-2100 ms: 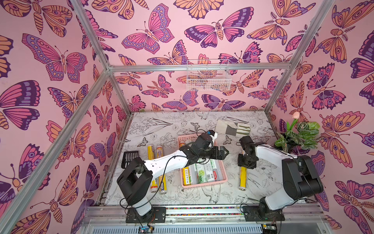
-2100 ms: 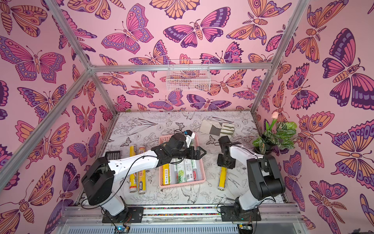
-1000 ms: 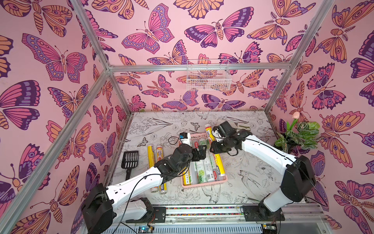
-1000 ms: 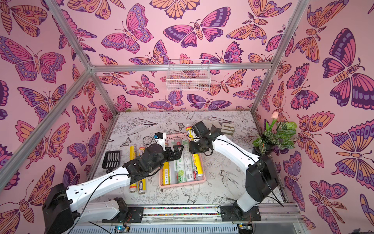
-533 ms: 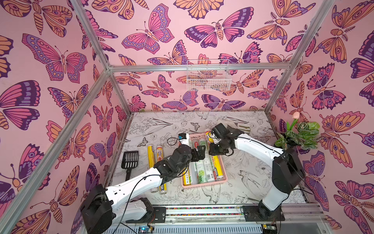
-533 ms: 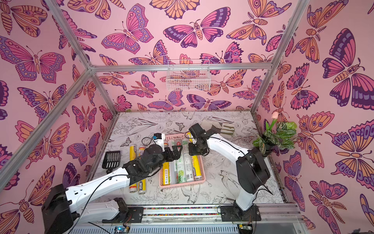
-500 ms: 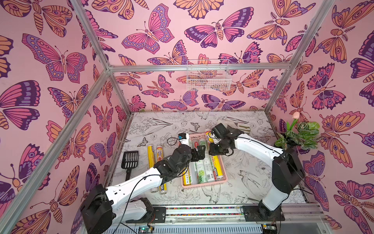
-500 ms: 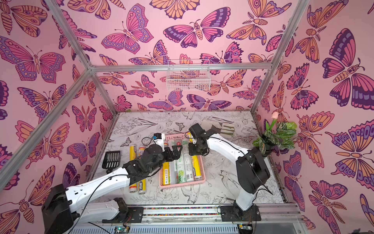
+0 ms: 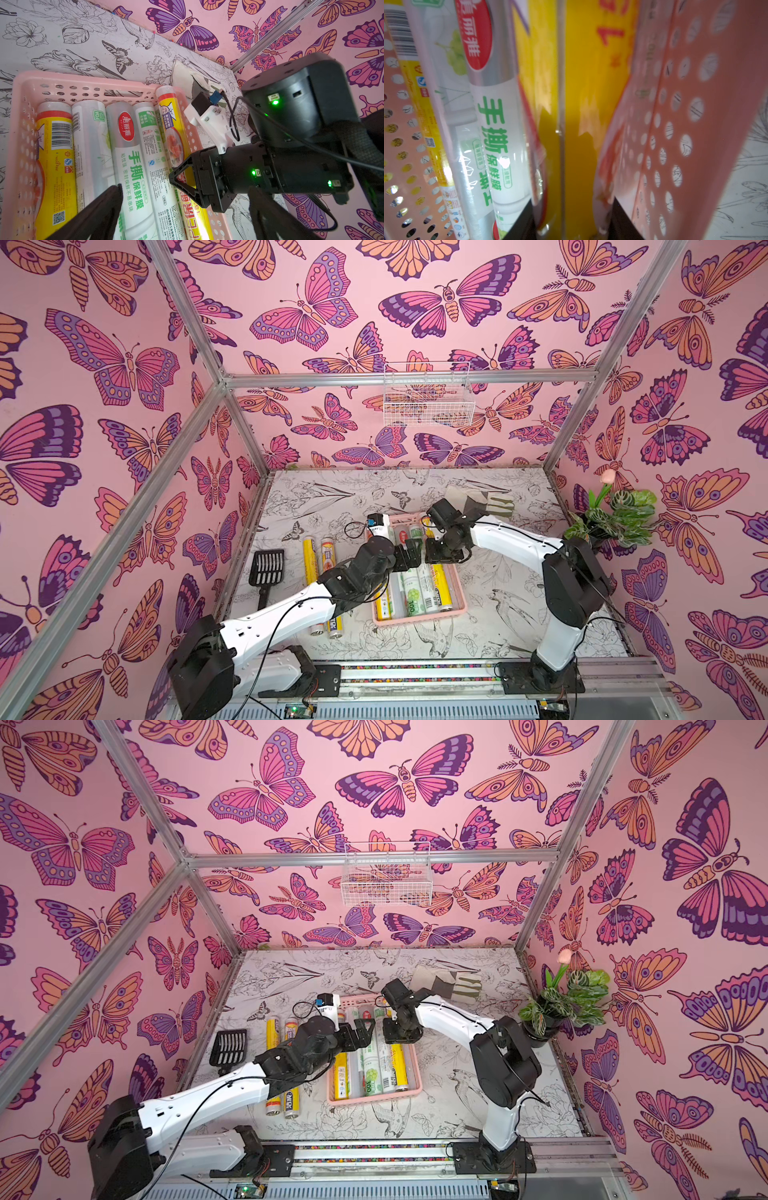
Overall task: Put the plastic wrap into the basket
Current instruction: Place the plastic wrap in the basket.
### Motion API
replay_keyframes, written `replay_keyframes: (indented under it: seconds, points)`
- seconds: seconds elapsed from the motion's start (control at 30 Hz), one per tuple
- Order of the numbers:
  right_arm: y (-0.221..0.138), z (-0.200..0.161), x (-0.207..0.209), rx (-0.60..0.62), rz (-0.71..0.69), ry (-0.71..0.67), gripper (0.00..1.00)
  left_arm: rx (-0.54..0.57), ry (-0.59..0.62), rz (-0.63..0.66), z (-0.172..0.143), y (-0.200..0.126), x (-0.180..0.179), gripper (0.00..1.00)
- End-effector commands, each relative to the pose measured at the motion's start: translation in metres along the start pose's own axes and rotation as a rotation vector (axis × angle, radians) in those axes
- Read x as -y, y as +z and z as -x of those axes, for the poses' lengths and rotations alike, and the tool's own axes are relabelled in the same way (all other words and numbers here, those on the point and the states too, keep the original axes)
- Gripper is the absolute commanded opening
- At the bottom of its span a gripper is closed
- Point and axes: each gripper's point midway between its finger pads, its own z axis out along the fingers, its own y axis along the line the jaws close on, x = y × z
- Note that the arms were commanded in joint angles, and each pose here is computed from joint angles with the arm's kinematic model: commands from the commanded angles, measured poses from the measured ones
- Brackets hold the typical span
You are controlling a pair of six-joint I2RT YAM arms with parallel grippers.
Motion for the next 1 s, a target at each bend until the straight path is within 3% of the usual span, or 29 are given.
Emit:
replay_keyframes:
  seconds: [0.0, 0.7, 0.97]
  points:
    - [0.007, 0.002, 0.006, -0.001, -0.048, 0.026, 0.44, 0.000, -0.010, 0.001, 0.000, 0.002, -0.003, 1.00]
    - [-0.023, -0.005, 0.010, 0.035, -0.065, -0.009, 0.51, -0.013, -0.014, -0.002, -0.001, 0.006, -0.001, 1.00]
    - [-0.060, 0.002, -0.001, 0.158, 0.009, -0.028, 0.52, 0.001, -0.007, 0.023, 0.001, 0.002, -0.010, 1.00]
